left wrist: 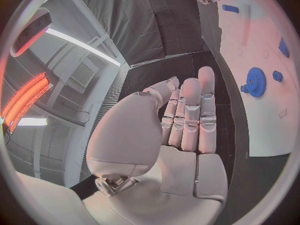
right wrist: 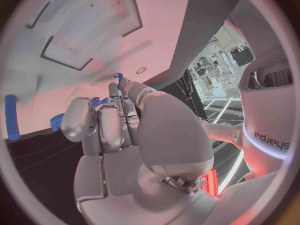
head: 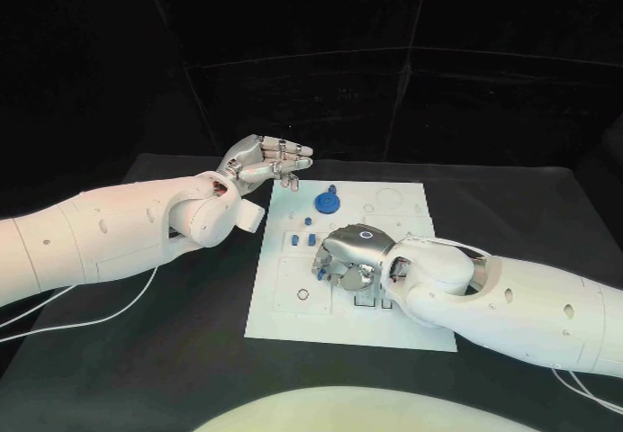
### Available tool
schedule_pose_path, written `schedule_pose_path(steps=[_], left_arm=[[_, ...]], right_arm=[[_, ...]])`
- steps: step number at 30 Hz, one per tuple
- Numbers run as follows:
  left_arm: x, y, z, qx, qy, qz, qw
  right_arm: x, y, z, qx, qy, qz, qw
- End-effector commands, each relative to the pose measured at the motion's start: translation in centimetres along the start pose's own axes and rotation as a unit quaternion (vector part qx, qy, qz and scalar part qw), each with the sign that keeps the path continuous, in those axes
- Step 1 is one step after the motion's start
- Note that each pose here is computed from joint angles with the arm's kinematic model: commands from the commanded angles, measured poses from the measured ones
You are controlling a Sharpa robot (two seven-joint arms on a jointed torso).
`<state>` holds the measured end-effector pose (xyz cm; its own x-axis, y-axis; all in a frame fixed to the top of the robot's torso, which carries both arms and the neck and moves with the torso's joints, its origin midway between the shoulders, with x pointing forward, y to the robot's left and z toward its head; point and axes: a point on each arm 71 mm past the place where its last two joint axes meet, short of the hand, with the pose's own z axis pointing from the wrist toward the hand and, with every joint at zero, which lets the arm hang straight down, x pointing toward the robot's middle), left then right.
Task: Assemble the parts on the task board
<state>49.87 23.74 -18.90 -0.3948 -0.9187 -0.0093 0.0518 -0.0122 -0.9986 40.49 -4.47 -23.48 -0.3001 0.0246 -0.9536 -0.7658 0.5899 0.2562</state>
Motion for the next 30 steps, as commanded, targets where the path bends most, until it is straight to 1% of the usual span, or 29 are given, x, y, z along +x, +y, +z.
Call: schedule_pose_path(steps=[1, 10, 21, 26, 30], left_arm=[[0.11, -0.11, 0.05, 0.001, 0.006, -0.005, 1.0], [0.09, -0.09, 0.01, -0.002, 0.008, -0.006, 1.0], [0.02, -0.06, 0.0, -0.003, 0.008, -0.006, 1.0], [0.04, -0.05, 0.0, -0.004, 0.009, -0.007, 1.0], [0.07, -0.04, 0.01, -0.005, 0.01, -0.007, 1.0]], right_arm=[[0.1, 0.1, 0.11, 0.001, 0.004, -0.01, 1.0], [0.12, -0.16, 0.14, 0.019, 0.0, -0.025, 1.0], [-0.02, -0.03, -0.06, 0.018, -0.01, -0.028, 0.999], [0.03, 0.06, -0.02, 0.018, -0.007, -0.029, 0.999], [0.16, 0.22, 0.17, 0.018, 0.002, -0.033, 0.999]])
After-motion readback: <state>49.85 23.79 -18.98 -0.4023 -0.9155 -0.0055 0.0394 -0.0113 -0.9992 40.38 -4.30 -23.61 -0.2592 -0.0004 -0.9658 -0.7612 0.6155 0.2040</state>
